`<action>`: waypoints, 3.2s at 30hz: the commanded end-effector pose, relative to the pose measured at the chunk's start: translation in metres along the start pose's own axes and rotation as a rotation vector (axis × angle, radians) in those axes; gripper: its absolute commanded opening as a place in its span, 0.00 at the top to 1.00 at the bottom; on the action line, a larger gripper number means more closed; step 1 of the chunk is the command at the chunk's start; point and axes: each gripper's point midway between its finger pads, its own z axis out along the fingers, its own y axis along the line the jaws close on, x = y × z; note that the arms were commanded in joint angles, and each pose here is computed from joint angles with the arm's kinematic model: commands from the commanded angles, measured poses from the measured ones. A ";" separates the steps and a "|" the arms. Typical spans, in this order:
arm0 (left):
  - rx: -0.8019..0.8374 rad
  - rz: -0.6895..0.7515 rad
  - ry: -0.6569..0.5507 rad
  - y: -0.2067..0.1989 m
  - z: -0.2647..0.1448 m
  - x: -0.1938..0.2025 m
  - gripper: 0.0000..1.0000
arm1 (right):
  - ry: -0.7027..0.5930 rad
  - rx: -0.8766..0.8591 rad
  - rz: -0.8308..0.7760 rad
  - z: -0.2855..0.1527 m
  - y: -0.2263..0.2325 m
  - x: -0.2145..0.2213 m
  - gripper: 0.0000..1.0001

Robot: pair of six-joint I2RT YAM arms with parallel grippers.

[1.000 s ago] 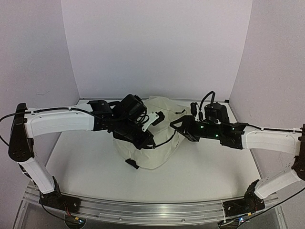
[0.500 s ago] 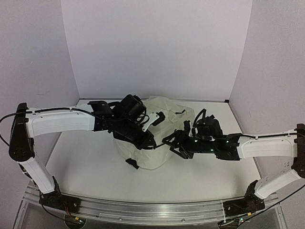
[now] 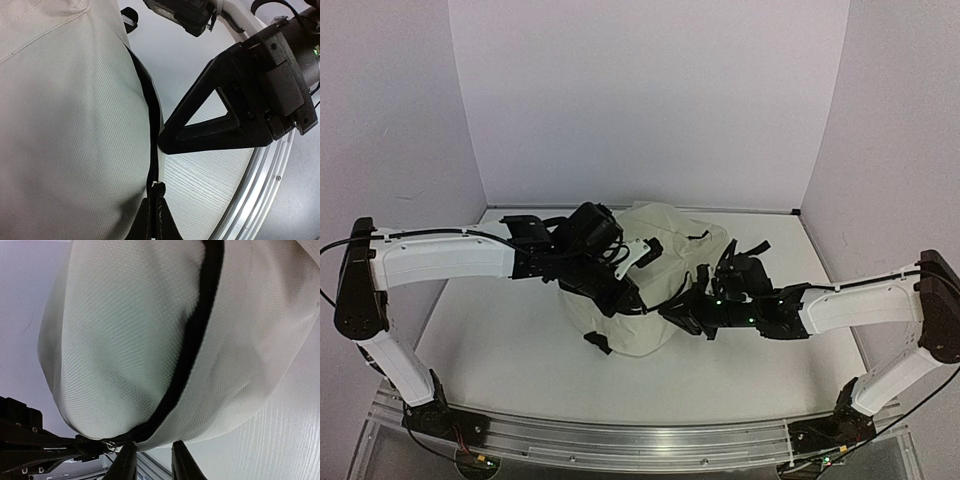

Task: Pack the student bag
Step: Zip the student bag at the center of the board.

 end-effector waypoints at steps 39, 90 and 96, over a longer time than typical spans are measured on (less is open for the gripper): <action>-0.198 -0.070 -0.082 0.071 -0.067 0.010 1.00 | -0.425 0.221 -0.088 -0.092 -0.042 -0.112 1.00; -0.060 -0.365 -0.236 0.083 -0.047 0.004 1.00 | -0.067 0.339 -1.348 0.031 0.083 0.001 0.53; -0.065 -0.371 -0.249 0.084 -0.051 0.005 1.00 | -0.070 0.430 -1.415 0.051 0.069 -0.002 0.57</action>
